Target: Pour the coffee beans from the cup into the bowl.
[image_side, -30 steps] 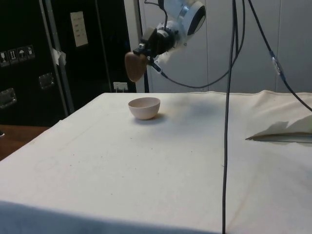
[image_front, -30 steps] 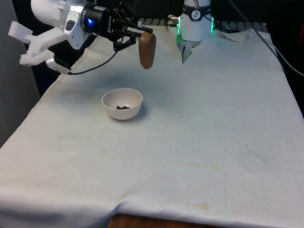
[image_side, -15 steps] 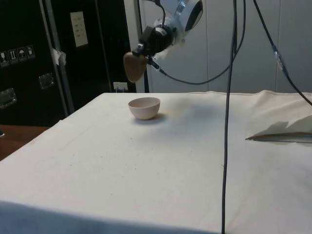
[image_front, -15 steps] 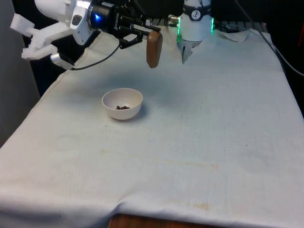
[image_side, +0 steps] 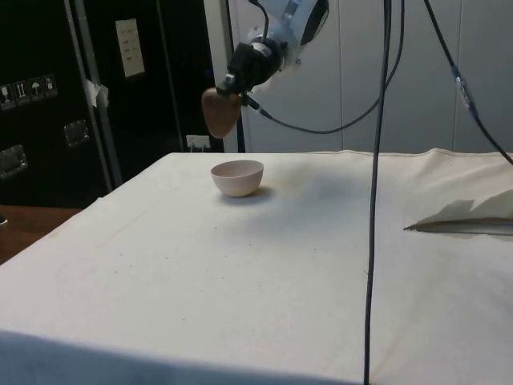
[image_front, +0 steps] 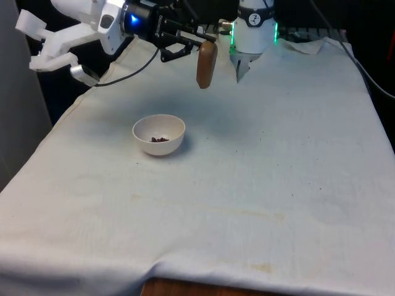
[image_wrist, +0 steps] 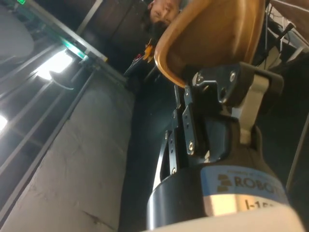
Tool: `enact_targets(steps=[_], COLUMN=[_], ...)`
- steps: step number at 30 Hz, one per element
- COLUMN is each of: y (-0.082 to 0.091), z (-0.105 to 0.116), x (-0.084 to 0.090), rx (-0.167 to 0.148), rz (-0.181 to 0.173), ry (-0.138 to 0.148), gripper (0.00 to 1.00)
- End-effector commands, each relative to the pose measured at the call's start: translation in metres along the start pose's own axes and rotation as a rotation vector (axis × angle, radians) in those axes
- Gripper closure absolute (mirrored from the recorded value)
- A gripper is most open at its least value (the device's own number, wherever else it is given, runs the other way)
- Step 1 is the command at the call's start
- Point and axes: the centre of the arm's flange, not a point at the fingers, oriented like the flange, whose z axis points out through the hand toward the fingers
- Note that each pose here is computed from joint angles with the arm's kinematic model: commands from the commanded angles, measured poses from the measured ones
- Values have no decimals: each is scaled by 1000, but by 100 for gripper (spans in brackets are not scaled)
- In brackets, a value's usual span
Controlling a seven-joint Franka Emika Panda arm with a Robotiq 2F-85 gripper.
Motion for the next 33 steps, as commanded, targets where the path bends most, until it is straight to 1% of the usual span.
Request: enact_targets(steps=[1,4,5,6,7,11,12,13,14,17,18,19,20,21,22,30,31,32,33], y=[-3,-4,-2,-5,-6,-8,-10,-7,-10,-12,-13,-13,-14,-13,-15,-19,-17,-19,-19], z=[2,4,4,5,7,11,12,11,14,16,19,19,21,20,22,31,31,32,33], x=[0,0,1,1,1,2,3,3,3,4,4,4,5,6,5,8,8,8,8], rx=[-24,-35,-11,-38,-46,-59,-66,-42,-70,-82,-89,-89,-96,-72,-99,-130,-106,-135,-138], rz=[-1,-5,-6,-7,-10,-17,-20,-18,-21,-26,-29,-29,-31,-31,-33,-45,-45,-46,-48], ry=[3,-7,-12,-11,-19,-32,-39,-41,-43,-52,-60,-60,-67,-70,-70,-100,-105,-104,-107], gripper=[99,99,99,99,99,99,99,99,99,99,99,99,99,99,99,99,99,99,99])
